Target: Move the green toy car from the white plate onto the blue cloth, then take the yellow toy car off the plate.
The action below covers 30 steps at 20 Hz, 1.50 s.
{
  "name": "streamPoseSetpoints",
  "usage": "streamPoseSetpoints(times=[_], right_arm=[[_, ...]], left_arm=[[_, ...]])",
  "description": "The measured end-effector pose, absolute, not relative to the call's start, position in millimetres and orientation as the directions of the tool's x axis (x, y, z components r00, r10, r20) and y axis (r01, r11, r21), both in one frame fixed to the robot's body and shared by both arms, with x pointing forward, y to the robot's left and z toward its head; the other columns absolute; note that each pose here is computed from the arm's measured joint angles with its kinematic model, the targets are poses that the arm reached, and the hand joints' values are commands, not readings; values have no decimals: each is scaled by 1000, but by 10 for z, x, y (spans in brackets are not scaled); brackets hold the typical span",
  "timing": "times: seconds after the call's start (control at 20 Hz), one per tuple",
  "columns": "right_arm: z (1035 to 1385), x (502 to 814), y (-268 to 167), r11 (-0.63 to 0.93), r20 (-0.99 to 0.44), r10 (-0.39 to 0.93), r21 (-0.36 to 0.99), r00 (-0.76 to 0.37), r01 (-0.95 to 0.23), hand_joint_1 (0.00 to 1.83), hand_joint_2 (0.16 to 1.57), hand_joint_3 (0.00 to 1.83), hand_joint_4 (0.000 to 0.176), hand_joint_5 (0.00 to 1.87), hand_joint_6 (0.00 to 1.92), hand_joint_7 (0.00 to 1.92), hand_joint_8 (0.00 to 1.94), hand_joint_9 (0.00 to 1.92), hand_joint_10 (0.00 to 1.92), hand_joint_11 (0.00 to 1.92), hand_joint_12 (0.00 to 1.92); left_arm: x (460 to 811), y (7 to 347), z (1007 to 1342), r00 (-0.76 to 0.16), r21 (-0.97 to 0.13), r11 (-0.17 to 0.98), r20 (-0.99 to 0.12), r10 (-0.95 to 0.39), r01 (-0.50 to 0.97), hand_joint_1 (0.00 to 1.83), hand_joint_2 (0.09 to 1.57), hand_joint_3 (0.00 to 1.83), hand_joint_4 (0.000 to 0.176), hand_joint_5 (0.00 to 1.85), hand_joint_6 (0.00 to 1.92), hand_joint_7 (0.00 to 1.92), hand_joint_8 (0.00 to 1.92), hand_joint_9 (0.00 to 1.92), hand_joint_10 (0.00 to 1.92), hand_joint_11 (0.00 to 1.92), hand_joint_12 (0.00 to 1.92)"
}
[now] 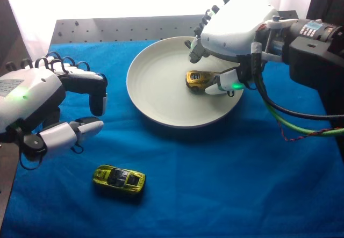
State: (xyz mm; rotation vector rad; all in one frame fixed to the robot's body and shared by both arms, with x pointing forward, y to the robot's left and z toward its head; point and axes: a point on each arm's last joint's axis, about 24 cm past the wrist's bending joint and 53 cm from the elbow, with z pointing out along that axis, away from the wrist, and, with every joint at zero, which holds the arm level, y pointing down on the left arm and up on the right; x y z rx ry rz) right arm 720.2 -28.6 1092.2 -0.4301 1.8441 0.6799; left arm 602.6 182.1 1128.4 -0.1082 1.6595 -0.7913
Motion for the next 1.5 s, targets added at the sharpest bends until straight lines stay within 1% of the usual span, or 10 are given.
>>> streamPoseSetpoints(times=[0.05, 0.2, 0.3, 0.55, 0.8, 0.9, 1.05, 1.3, 1.35, 1.5], right_arm=[[10909, 7202, -278, 772, -931, 24, 249, -364, -585, 856, 1062, 0, 0, 813, 7, 1018, 101, 711, 1107, 618, 1695], [10879, 7196, -252, 771, -928, 20, 251, -372, -585, 862, 1065, 2, 0, 848, 17, 777, 870, 715, 1311, 678, 1776], [10874, 7198, -238, 771, -927, 22, 254, -374, -585, 848, 1058, 0, 0, 877, 41, 734, 1082, 709, 1382, 694, 1815], [10837, 7201, -259, 774, -926, 18, 252, -377, -581, 818, 1060, 1, 0, 841, 72, 690, 992, 689, 1317, 673, 1773], [10811, 7193, -240, 774, -923, 16, 256, -385, -580, 864, 1076, 1, 0, 726, 395, 704, 898, 669, 1313, 621, 1822], [10811, 7193, -240, 773, -923, 16, 255, -385, -580, 889, 1085, 0, 0, 786, 607, 784, 974, 711, 1340, 611, 1835], [10807, 7191, -245, 773, -922, 23, 262, -387, -578, 1137, 1126, 0, 0, 947, 1042, 869, 1298, 817, 1634, 764, 1921], [10802, 7195, -245, 774, -922, 22, 261, -387, -577, 1206, 1154, 2, 0, 986, 1007, 827, 1270, 746, 1487, 657, 1916], [10802, 7196, -244, 774, -922, 23, 261, -387, -577, 1201, 1162, 2, 0, 962, 1032, 824, 1282, 764, 1457, 662, 1913], [10802, 7197, -246, 774, -922, 23, 261, -387, -577, 1214, 1182, 2, 0, 903, 984, 829, 1416, 777, 1533, 723, 1918]], left_arm=[[6026, 1819, 11286, -263, -547, 761, -836, -481, 348, 844, 1276, 0, 176, 663, 1443, 524, 567, 335, 907, 61, 1476], [6026, 1820, 11288, -262, -547, 761, -836, -481, 348, 851, 1271, 0, 176, 671, 1433, 521, 569, 351, 879, 71, 1469], [6026, 1820, 11288, -262, -547, 761, -836, -481, 348, 852, 1271, 0, 176, 670, 1435, 513, 561, 336, 859, 49, 1423], [6026, 1821, 11293, -261, -547, 761, -836, -482, 349, 844, 1278, 0, 176, 658, 1452, 442, 716, 289, 1001, 34, 1532], [6028, 1824, 11296, -259, -549, 760, -836, -484, 348, 850, 1275, 0, 176, 665, 1442, 426, 765, 284, 1041, 35, 1528], [6027, 1823, 11299, -259, -549, 759, -835, -485, 349, 854, 1271, 0, 176, 672, 1433, 438, 755, 289, 1027, 25, 1493], [6028, 1824, 11299, -259, -550, 759, -835, -486, 348, 858, 1269, 0, 176, 676, 1427, 450, 734, 297, 961, 0, 1455], [6024, 1818, 11301, -261, -554, 756, -832, -489, 349, 854, 1272, 0, 176, 673, 1431, 461, 745, 295, 968, 1, 1443], [6023, 1821, 11300, -260, -554, 756, -832, -490, 348, 859, 1267, 1, 176, 679, 1422, 469, 726, 303, 919, 0, 1284], [6024, 1825, 11309, -257, -556, 754, -831, -494, 348, 866, 1260, 0, 176, 694, 1401, 518, 615, 357, 826, 0, 1411]])
